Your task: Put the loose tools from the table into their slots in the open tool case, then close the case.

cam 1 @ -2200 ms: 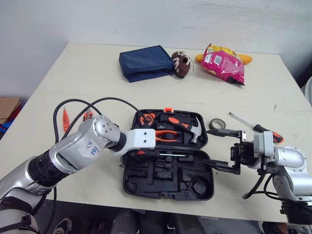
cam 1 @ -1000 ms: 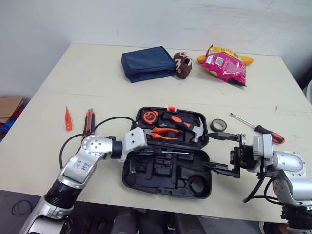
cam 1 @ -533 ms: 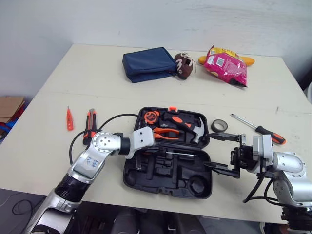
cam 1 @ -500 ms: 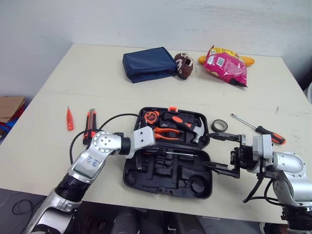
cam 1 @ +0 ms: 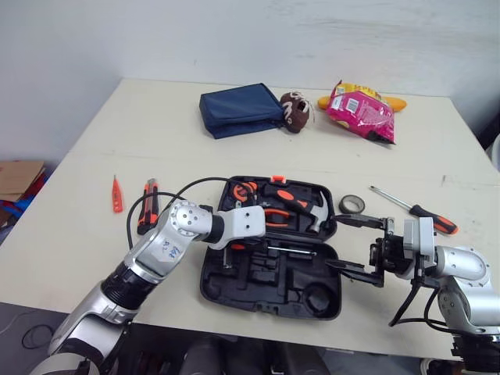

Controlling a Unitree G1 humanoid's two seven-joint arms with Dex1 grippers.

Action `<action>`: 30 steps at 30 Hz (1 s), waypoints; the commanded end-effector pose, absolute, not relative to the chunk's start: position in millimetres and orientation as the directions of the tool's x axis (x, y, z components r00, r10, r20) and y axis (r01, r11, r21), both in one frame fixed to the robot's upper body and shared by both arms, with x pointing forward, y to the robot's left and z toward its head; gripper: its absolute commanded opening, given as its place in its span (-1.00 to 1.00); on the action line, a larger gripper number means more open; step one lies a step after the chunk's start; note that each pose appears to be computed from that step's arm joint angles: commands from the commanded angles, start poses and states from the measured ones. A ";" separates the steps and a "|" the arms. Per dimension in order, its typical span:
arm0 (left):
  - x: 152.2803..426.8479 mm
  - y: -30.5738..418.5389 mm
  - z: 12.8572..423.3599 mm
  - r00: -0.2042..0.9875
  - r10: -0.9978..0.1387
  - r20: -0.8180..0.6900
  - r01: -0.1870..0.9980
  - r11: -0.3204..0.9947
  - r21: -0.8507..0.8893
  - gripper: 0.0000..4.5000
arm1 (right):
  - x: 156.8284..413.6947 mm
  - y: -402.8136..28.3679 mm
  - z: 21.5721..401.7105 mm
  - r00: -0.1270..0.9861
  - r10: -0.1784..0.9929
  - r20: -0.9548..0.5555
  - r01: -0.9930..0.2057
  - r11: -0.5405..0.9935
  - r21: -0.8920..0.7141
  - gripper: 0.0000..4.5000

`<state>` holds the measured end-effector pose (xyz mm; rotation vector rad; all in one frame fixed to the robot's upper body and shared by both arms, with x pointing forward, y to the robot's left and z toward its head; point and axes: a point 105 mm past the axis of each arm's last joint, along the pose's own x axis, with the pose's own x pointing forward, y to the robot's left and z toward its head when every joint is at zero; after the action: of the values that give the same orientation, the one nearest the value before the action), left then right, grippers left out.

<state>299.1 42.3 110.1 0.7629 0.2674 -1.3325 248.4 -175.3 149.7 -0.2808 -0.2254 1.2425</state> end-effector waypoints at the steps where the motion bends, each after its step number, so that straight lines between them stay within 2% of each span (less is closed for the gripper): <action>1: 290.3 43.0 98.3 0.196 -0.811 -0.552 0.957 0.035 0.289 -0.98 | 249.4 -180.7 162.7 0.341 0.939 0.035 -0.859 0.327 -0.395 1.00; 5: 287.1 54.4 133.8 0.197 -0.898 -0.392 0.918 0.029 0.395 -0.98 | 252.5 -200.2 166.5 0.412 0.911 0.024 -0.827 0.384 -0.411 1.00; 8: 282.6 78.9 172.9 0.207 -0.956 -0.210 0.895 0.098 0.434 -0.98 | 252.2 -228.9 168.3 0.494 0.869 0.004 -0.786 0.449 -0.426 1.00; 11: 281.4 115.6 186.6 0.300 -0.937 -0.181 0.860 0.184 0.476 -0.65 | 248.3 -257.3 165.3 0.573 0.819 -0.030 -0.745 0.505 -0.437 1.00; 15: 277.0 151.7 190.2 0.406 -0.901 -0.154 0.848 0.308 0.432 0.15 | 241.4 -284.4 158.5 0.650 0.757 -0.056 -0.693 0.562 -0.452 1.00; 17: 271.2 210.9 180.5 0.591 -0.787 -0.176 0.774 0.492 0.398 0.56 | 227.6 -328.1 145.8 0.768 0.635 -0.086 -0.594 0.656 -0.465 1.00; 19: 261.8 254.6 177.9 0.726 -0.667 -0.169 0.675 0.643 0.362 0.94 | 214.2 -358.6 138.7 0.844 0.526 -0.101 -0.503 0.714 -0.487 1.00; 23: 230.1 328.6 166.7 0.875 -0.437 -0.208 0.483 0.805 0.345 0.97 | 193.7 -400.2 134.6 0.942 0.328 -0.068 -0.317 0.809 -0.495 1.00; 26: 207.9 388.9 168.0 0.962 -0.208 -0.177 0.260 0.899 0.353 0.97 | 174.2 -426.9 125.3 0.978 0.191 -0.080 -0.206 0.857 -0.472 1.00; 27: 198.4 414.0 167.6 0.979 -0.101 -0.176 0.161 0.913 0.375 0.97 | 165.9 -435.8 120.5 0.985 0.142 -0.093 -0.169 0.870 -0.462 1.00; 30: 171.8 470.0 165.0 0.973 0.148 -0.175 -0.078 0.932 0.353 0.97 | 147.8 -456.4 112.9 0.994 0.021 -0.109 -0.067 0.896 -0.438 1.00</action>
<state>185.1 446.2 154.7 0.3322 0.2234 -0.0072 156.4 -443.1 101.4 -0.4280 0.1173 0.1143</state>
